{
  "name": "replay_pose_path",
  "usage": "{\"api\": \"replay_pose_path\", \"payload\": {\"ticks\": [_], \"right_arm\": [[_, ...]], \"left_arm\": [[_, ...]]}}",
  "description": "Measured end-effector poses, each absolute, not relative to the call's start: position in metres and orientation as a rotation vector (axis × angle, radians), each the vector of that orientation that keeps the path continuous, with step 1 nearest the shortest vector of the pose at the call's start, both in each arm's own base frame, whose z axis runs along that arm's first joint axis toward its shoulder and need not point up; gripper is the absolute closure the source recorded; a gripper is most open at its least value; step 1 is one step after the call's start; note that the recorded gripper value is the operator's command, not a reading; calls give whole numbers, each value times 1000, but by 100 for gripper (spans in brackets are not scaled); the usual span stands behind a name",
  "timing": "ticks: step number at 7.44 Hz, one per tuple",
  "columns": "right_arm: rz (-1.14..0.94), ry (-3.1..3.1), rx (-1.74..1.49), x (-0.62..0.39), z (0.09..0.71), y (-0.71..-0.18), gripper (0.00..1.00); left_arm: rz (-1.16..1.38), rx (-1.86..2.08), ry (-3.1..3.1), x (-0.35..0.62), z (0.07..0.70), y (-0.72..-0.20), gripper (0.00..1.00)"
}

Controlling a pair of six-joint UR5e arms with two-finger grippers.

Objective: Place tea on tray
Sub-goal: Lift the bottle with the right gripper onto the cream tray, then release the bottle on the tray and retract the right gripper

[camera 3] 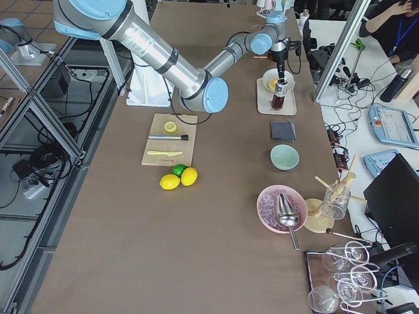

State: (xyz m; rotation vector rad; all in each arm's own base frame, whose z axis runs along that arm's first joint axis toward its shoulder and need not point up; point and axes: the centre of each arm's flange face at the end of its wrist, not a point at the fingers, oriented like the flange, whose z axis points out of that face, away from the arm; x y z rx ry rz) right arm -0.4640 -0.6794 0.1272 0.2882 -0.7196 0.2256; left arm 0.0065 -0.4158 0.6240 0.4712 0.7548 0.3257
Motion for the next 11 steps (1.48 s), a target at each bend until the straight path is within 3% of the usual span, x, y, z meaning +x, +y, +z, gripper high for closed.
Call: {"api": "replay_pose_path", "payload": {"ticks": [1, 2, 3, 4, 8, 11], "right_arm": [[225, -720, 289, -464, 128, -679, 91], [224, -725, 294, -464, 129, -679, 48], [223, -734, 302, -465, 132, -680, 17], [224, -740, 306, -465, 133, -680, 1], [229, -770, 300, -449, 126, -688, 0], [212, -848, 217, -384, 111, -695, 0]], "left_arm": [[326, 470, 755, 7, 625, -416, 0], [325, 469, 754, 7, 626, -417, 0], [325, 468, 753, 7, 626, -417, 0], [325, 468, 753, 7, 626, -417, 0], [325, 466, 753, 8, 626, -419, 0], [326, 466, 753, 8, 626, -419, 0]]}}
